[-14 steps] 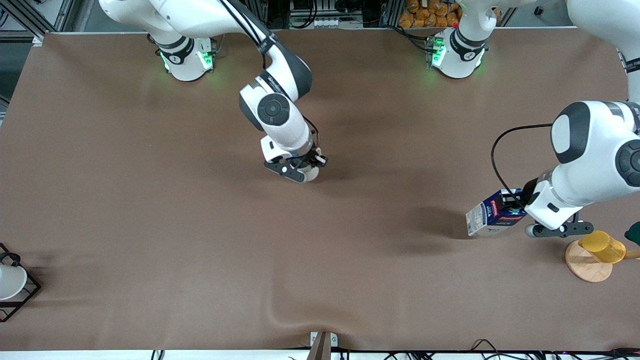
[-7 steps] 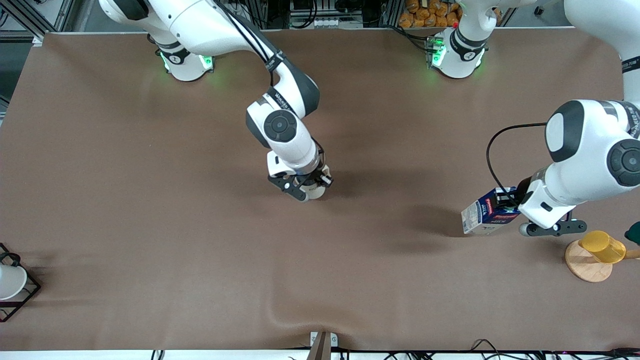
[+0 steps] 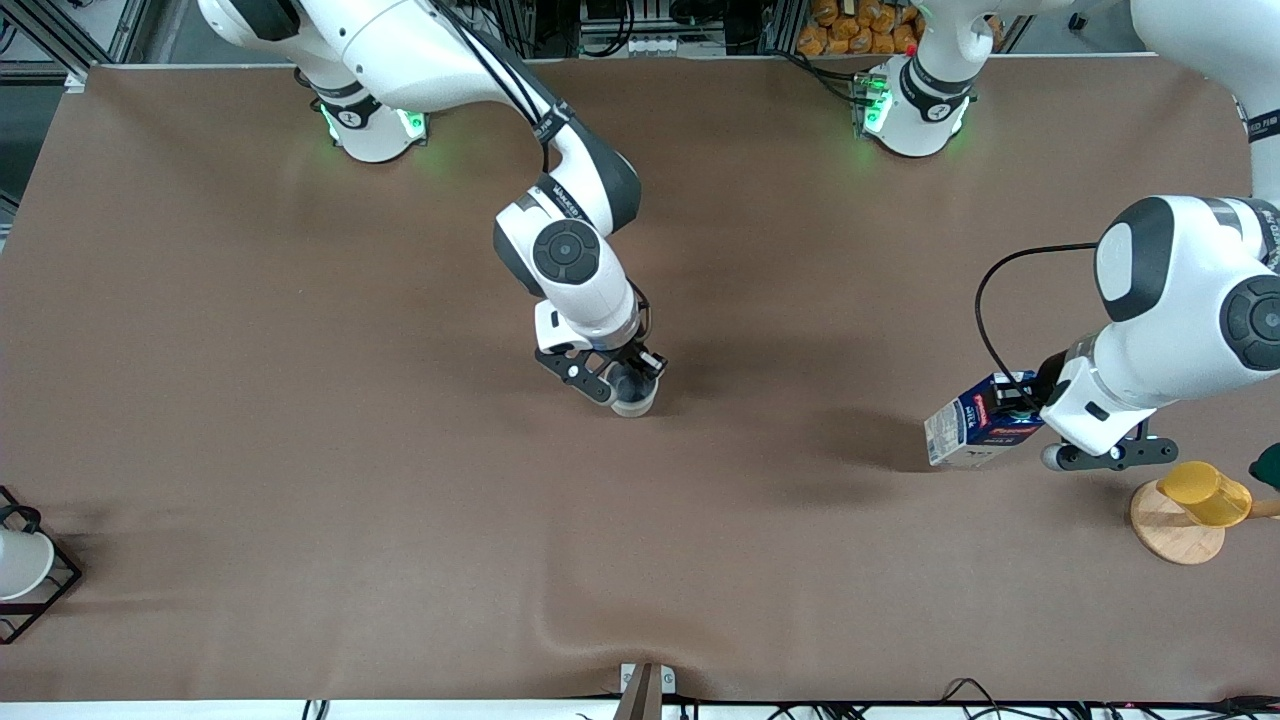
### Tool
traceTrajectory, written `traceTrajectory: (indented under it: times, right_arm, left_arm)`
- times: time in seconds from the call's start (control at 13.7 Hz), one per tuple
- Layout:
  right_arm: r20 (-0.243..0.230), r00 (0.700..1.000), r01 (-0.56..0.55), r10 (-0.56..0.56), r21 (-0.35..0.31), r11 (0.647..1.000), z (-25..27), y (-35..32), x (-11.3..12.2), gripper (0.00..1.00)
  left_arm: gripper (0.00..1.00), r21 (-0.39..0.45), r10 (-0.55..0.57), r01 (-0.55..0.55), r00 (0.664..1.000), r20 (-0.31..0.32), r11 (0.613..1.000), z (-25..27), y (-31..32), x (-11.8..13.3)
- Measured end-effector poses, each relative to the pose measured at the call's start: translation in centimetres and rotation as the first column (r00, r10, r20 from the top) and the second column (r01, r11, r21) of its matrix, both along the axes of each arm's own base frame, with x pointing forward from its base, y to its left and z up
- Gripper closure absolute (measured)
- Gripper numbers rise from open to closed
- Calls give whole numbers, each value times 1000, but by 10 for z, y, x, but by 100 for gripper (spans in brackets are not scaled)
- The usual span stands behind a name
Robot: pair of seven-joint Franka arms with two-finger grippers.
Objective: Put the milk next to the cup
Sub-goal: 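Carry the white mug with the right gripper to the table center, then set the mug down, open the right gripper and withdraw it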
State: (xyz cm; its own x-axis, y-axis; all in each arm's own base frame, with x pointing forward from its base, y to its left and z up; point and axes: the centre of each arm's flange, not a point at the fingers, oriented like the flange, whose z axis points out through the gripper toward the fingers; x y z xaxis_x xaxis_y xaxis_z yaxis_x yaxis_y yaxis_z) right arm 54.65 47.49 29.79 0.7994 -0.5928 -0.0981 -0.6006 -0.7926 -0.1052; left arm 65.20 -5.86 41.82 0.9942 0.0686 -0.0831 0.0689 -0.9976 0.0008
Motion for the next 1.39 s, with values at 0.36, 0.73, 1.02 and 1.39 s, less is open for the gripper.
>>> traceTrajectory:
  times: [0.36,0.73,1.02,1.39]
  right_arm:
    - [-85,993,-84,77,-83,993,56,-59,24,0]
    - [-123,927,-363,353,-62,930,116,-180,59,0]
    - [-65,864,-501,498,-31,865,175,-286,79,0]
    - [32,821,-568,570,-55,821,304,-352,40,0]
  left_arm:
    - [53,-12,-48,47,998,-40,999,17,-28,-14]
    - [53,-24,-63,61,994,-88,998,57,-149,-66]
    - [53,-20,31,-33,994,-105,999,69,-266,-127]
    - [53,-7,4,-5,990,-140,1000,63,-365,-202]
